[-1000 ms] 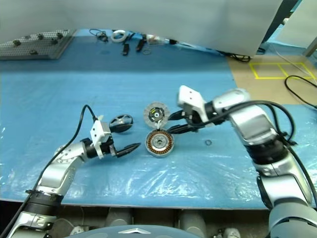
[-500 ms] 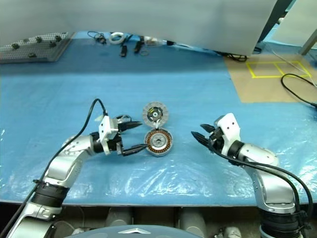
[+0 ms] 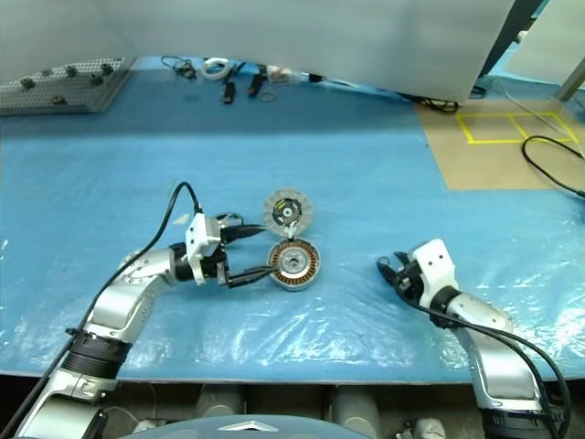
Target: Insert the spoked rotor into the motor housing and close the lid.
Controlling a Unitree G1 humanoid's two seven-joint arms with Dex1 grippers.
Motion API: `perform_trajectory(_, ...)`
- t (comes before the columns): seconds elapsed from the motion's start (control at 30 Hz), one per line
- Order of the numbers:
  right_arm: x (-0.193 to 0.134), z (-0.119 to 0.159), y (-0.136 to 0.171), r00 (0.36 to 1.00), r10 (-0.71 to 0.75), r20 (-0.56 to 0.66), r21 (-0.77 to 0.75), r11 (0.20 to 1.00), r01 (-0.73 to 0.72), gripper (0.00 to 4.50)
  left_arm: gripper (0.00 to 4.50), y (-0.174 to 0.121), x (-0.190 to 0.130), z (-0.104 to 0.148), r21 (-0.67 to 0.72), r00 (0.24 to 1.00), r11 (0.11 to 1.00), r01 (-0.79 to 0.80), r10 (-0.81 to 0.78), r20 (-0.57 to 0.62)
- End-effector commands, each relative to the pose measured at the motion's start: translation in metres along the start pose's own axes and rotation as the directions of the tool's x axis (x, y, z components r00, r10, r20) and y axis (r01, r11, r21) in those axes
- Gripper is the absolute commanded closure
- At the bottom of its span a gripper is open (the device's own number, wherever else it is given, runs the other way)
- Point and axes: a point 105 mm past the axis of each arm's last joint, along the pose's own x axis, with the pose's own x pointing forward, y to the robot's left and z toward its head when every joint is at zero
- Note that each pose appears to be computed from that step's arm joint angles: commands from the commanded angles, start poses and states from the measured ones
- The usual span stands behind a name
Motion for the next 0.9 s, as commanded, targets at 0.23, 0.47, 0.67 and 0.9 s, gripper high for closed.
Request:
perform_trajectory(0.23, 0.0, 0.009, 0.0, 0.999, 0.015, 0.031, -0.049, 0.999, -0.013, 2.2, 0.0, -0.006, -0.001, 0.005, 0.022, 1.0, 1.0, 0.004, -0.004, 0.013)
perform_trajectory(0.47, 0.005, 0.001, 0.003, 1.0, 0.02, 0.014, -0.033, 0.999, -0.02, 2.2, 0.0, -0.006, -0.002, 0.005, 0.024, 1.0, 1.0, 0.005, -0.005, 0.011)
perform_trajectory(0.67, 0.003, -0.011, 0.002, 1.0, 0.029, -0.012, -0.011, 1.0, -0.029, 2.2, 0.0, -0.007, -0.003, 0.005, 0.023, 1.0, 1.0, 0.006, -0.006, 0.003)
perform_trajectory(0.9, 0.005, -0.015, 0.004, 0.999, 0.04, -0.015, -0.012, 0.999, -0.04, 2.2, 0.0, -0.006, -0.002, 0.005, 0.024, 1.0, 1.0, 0.005, -0.005, 0.003)
